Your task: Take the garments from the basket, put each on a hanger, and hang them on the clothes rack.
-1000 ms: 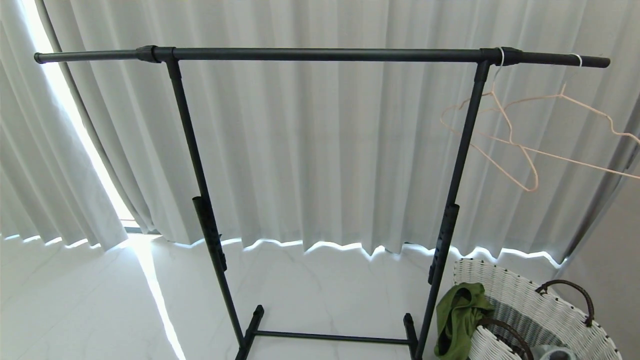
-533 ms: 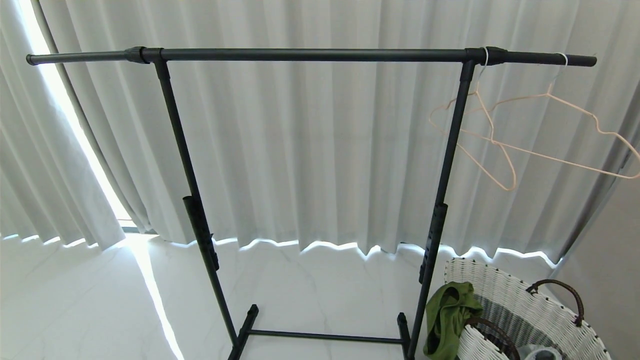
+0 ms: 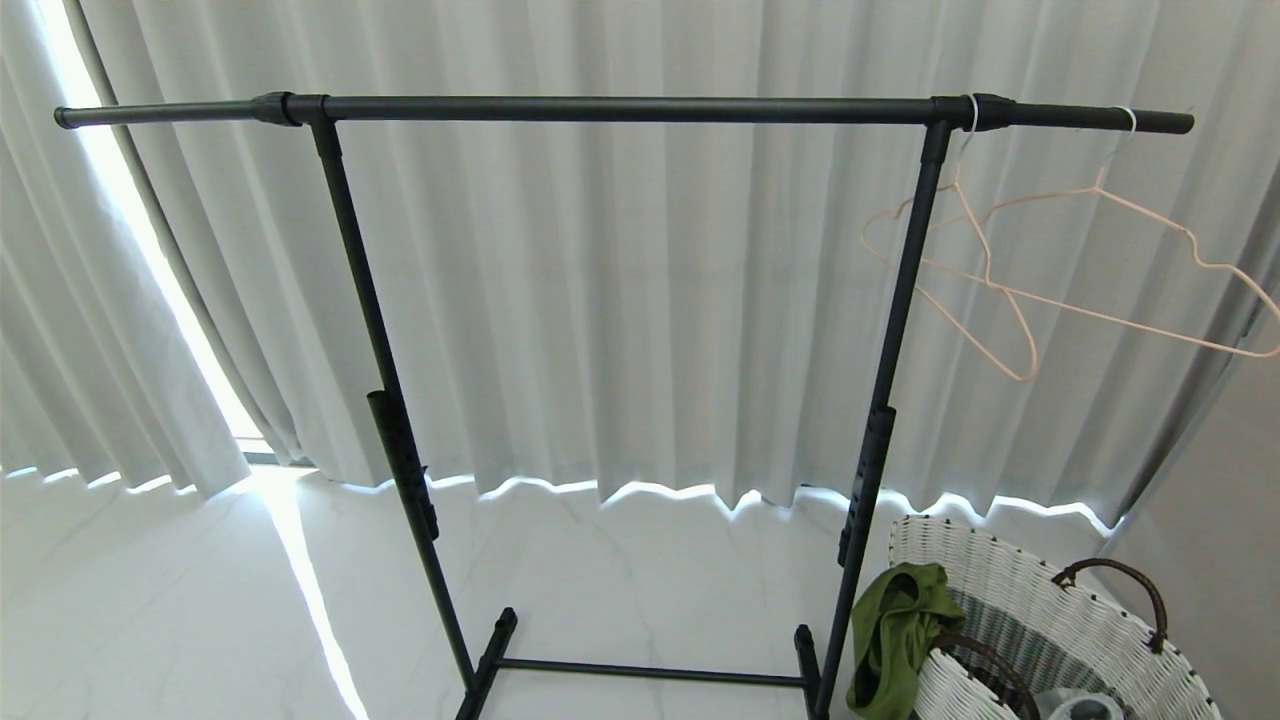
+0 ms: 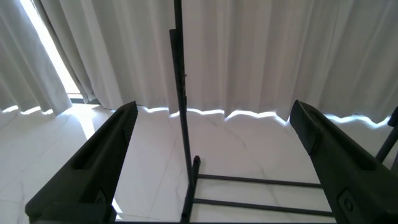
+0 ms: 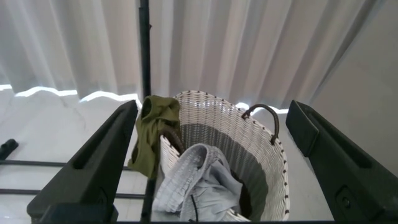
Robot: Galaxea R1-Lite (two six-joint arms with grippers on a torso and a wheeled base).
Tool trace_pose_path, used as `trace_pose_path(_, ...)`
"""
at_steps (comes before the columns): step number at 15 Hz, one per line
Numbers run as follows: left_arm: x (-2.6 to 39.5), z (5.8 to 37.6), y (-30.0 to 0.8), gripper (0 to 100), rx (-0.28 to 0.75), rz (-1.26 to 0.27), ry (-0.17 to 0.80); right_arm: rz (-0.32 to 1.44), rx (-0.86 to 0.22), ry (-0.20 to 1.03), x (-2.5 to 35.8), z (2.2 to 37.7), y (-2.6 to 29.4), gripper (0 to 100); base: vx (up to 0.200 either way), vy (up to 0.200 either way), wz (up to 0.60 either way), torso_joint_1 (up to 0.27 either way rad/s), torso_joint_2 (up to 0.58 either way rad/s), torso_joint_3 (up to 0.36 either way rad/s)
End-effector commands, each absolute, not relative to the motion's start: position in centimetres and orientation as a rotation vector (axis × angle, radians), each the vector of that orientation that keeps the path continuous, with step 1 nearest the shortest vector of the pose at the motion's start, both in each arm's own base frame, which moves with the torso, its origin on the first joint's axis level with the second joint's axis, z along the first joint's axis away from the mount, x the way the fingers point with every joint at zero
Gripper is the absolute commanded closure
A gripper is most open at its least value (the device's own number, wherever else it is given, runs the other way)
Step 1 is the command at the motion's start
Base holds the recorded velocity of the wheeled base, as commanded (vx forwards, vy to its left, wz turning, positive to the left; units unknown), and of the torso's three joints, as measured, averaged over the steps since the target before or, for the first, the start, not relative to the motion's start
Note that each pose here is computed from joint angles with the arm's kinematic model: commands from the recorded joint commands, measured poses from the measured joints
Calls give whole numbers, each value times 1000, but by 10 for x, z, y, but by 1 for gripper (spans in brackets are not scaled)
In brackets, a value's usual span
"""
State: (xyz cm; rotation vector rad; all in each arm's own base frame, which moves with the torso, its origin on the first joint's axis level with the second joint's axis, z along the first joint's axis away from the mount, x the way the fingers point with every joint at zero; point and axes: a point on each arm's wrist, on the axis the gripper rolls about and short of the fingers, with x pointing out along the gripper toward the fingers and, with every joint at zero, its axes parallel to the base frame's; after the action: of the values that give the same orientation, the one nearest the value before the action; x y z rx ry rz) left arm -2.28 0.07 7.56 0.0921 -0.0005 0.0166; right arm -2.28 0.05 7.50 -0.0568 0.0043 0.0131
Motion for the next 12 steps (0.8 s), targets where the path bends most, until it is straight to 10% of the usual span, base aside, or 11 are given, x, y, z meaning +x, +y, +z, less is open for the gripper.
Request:
trace_pose_path(1, -23, 76, 1, 0, 90, 17, -1, 14, -60, 4, -23, 75, 0, 0, 0, 0, 0, 0, 0, 0)
trace_pose_path(6, -23, 76, 1, 0, 86, 17, -1, 87, -36, -31, -22, 129, 1, 0, 0, 0, 0, 0, 0, 0)
trace_pose_path(12, -23, 76, 1, 0, 69, 17, -1, 68, -247, 480, 68, 146, 2, 0, 0, 0, 0, 0, 0, 0)
